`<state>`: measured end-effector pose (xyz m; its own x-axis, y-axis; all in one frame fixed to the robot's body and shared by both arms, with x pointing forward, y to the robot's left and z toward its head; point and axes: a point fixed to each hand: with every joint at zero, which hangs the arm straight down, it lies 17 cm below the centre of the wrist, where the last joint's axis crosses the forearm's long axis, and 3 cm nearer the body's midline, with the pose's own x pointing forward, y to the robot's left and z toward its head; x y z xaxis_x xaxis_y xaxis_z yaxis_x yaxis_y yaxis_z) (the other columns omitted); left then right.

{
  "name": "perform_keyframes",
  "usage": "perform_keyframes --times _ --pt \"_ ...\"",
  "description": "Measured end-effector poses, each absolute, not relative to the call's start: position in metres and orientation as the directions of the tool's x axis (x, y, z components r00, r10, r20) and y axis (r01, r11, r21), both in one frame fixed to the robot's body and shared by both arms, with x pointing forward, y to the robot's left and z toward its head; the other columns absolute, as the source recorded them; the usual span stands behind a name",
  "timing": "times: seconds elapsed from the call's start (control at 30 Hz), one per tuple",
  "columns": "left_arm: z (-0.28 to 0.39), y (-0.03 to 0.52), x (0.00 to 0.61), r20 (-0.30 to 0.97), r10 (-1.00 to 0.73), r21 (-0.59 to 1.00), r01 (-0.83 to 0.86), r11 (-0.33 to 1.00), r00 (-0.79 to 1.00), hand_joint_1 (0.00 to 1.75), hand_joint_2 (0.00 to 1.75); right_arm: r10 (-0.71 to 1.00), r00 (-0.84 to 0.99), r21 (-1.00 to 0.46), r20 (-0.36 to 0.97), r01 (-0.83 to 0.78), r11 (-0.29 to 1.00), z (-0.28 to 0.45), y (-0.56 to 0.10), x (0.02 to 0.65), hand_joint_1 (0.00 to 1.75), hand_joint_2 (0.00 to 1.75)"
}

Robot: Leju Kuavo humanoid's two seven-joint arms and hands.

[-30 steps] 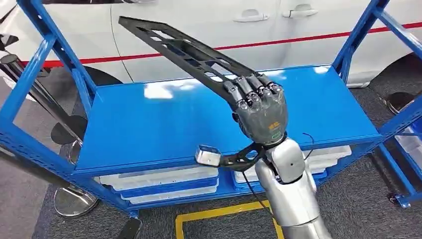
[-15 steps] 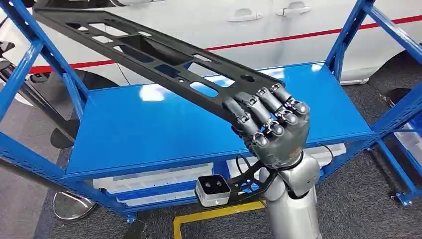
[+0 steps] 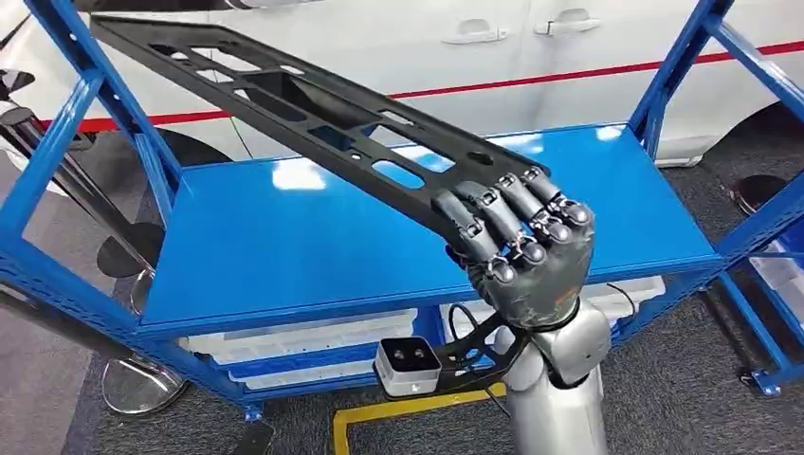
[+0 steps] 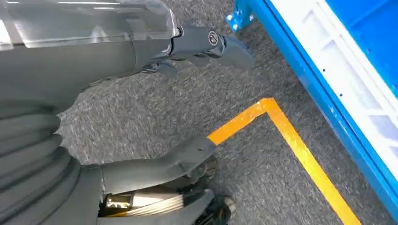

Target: Take the parts from the cabinet and place them on the table.

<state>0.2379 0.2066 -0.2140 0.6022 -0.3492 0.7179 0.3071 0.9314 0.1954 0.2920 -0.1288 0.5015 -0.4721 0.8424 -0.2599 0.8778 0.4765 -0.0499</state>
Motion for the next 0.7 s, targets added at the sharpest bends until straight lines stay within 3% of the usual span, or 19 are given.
perform_keyframes --times 0.7 --pt "-0.227 0.200 0.217 0.647 -0.372 0.195 0.328 0.924 0.665 0.00 1.75 0.843 -0.473 -0.035 -0.257 0.876 0.481 0.504 -0.130 0.288 1.75 1.75"
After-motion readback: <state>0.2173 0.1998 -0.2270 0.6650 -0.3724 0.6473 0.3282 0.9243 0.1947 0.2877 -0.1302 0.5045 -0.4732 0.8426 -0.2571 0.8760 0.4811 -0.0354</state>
